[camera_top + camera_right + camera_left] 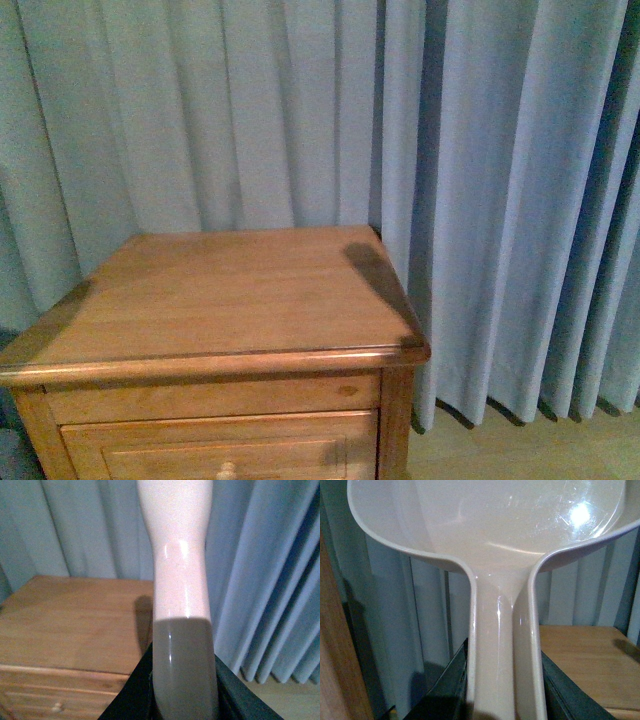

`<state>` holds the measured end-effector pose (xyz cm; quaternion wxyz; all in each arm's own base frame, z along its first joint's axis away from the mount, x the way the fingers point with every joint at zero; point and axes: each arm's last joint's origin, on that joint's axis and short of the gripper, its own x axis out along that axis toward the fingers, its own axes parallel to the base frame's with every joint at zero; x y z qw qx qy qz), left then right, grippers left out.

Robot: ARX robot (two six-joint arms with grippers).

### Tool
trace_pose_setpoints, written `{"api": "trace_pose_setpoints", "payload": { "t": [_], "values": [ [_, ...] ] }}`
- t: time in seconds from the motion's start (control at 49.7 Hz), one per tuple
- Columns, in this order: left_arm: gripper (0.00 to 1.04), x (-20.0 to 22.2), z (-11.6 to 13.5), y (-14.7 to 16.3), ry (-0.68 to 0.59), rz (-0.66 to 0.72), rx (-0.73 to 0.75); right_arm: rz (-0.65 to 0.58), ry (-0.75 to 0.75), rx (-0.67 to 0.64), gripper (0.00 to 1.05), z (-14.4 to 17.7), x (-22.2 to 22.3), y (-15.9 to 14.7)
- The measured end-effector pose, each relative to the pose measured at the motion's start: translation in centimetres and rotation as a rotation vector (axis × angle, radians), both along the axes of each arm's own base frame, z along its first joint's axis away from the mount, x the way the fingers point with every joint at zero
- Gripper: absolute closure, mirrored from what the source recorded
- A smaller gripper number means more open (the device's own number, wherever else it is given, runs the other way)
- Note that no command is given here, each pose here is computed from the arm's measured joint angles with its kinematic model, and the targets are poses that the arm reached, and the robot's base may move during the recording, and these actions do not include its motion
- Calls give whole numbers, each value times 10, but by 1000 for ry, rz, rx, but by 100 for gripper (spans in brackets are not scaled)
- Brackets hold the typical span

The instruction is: Clean up trash

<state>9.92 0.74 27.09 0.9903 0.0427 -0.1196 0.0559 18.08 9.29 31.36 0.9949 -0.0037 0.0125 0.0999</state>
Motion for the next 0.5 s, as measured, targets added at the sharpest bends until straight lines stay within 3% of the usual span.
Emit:
{"api": "trace_pose_setpoints", "payload": {
  "t": [0.181,0.503],
  "values": [
    [78,0,0,0,0,-1,0,-77,-48,24,85,-2,-21,-29],
    [78,0,0,0,0,0,0,-109,-107,2,85,-9,-30,-31]
  ]
}}
